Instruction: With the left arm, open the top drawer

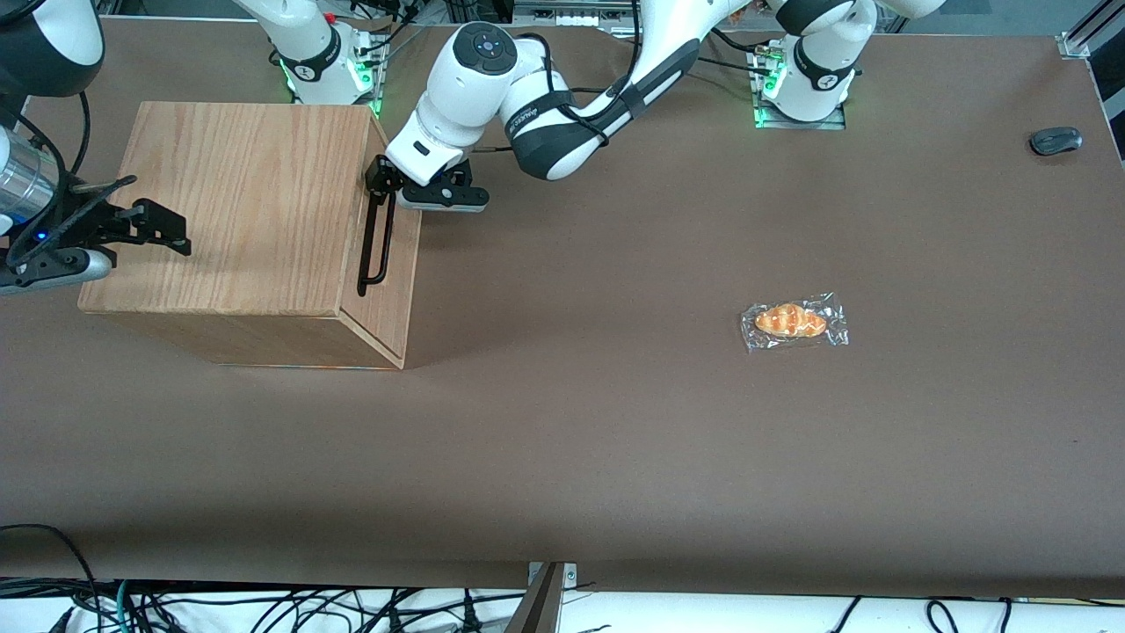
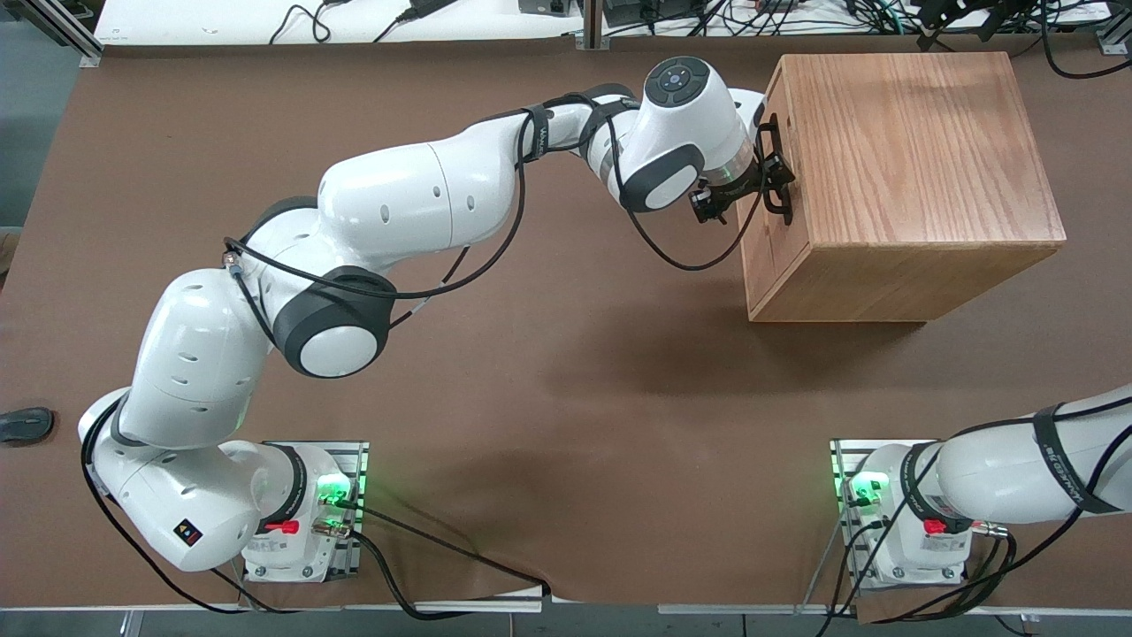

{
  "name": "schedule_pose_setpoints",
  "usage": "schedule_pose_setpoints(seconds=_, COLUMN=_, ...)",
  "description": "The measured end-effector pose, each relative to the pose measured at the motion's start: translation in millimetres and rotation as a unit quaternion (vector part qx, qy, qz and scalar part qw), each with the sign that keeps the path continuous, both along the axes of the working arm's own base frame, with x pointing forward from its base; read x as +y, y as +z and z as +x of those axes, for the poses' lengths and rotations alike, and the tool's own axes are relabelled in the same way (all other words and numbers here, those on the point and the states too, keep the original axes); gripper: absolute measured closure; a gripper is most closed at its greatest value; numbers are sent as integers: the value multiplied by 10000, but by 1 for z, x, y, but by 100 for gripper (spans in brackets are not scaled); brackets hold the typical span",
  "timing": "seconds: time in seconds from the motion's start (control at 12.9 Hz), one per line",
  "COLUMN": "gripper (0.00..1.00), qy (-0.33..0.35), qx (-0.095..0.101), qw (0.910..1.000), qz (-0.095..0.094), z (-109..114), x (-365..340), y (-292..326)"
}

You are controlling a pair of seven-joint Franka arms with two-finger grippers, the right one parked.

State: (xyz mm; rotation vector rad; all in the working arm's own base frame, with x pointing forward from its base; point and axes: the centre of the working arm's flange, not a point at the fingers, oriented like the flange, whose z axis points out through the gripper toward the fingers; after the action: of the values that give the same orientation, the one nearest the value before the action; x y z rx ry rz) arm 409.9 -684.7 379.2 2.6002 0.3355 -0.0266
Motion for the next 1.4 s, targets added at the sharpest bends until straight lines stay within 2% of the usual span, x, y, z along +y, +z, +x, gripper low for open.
schedule_pose_setpoints(seconds=0.39, gripper=0, qy=-23, qx=27, qw=10000, qz=35, z=-3, x=-2, y=-7)
schedule_pose_setpoints(seconds=1.4, gripper=0, qy=-55, qx=-93, qw=9999, qz=111, z=0, x=-1, y=-11)
